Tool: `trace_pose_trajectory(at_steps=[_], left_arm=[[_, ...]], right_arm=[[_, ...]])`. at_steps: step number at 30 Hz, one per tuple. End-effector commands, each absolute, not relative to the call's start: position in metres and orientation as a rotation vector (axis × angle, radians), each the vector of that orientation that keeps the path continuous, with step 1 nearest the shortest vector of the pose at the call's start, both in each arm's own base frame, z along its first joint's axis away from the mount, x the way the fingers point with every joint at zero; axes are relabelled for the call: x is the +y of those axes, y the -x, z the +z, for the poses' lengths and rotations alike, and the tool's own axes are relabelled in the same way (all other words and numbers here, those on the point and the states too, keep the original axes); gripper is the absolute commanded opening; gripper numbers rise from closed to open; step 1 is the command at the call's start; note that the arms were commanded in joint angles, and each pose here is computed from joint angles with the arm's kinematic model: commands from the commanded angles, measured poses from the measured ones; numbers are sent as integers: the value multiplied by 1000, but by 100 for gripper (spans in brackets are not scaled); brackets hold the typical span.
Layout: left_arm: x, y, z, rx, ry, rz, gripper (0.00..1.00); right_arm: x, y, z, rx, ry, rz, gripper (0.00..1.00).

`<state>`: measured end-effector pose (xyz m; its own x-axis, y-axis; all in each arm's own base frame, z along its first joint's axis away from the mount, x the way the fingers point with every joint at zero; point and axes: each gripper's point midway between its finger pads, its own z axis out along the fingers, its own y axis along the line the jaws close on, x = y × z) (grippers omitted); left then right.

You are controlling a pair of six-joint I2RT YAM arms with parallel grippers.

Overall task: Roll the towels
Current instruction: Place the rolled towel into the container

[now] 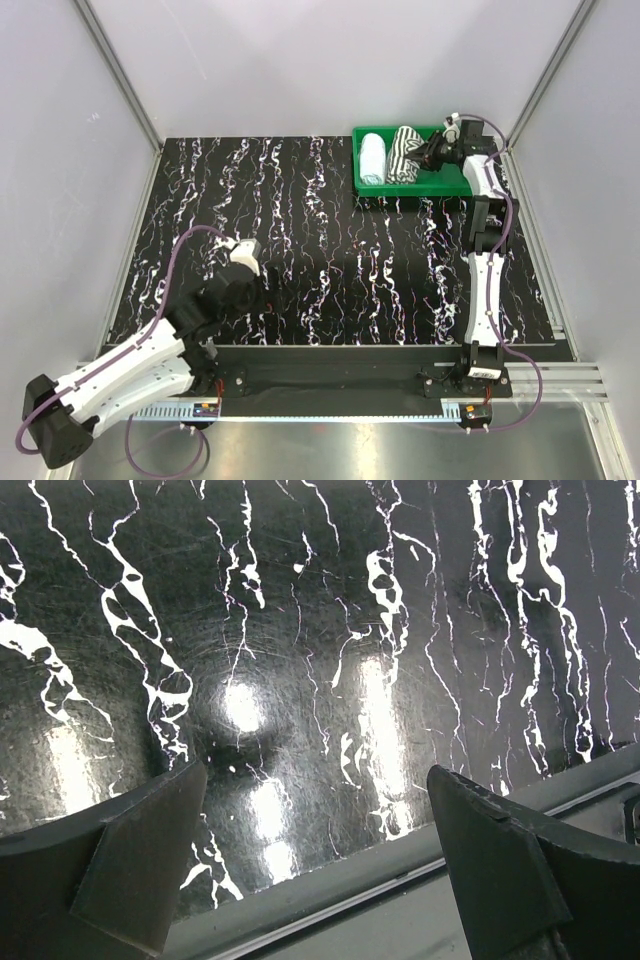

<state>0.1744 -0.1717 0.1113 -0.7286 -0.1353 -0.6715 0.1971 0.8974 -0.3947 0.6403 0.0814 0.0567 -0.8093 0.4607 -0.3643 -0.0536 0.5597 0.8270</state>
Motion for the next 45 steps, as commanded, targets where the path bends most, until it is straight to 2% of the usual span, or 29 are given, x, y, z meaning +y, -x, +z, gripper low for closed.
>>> trace_pose_trajectory(at_steps=[1, 6, 10, 13, 14, 15, 18, 19, 27, 37, 45], left_arm=[[-185, -178, 114, 2286, -81, -660, 99], [-185, -179, 105, 2302, -83, -667, 99], [-186, -180, 103, 2309, -83, -673, 99], [-185, -181, 100, 2315, -82, -661, 99], [-185, -180, 99, 2319, -79, -661, 99], [-185, -181, 99, 2318, -78, -662, 99], [-185, -181, 98, 2325, -79, -662, 99], [-186, -182, 99, 2321, -78, -667, 99], [-185, -181, 98, 2327, -72, -671, 99], [-185, -179, 98, 2332, -64, -686, 98], [-186, -178, 101, 2330, -64, -698, 98]], right_arm=[[77, -640, 66, 2281, -247, 1069, 16], [77, -633, 47, 2354, -221, 963, 19], [87, -637, 45, 2375, -181, 876, 31], [94, -638, 40, 2386, -180, 843, 48], [95, -639, 39, 2389, -173, 830, 64], [96, -639, 38, 2395, -173, 814, 71], [93, -638, 34, 2412, -192, 767, 90], [89, -639, 33, 2415, -207, 740, 93], [84, -637, 43, 2405, -222, 719, 100], [70, -640, 130, 2245, -202, 777, 100], [62, -633, 157, 2223, -207, 742, 100]])
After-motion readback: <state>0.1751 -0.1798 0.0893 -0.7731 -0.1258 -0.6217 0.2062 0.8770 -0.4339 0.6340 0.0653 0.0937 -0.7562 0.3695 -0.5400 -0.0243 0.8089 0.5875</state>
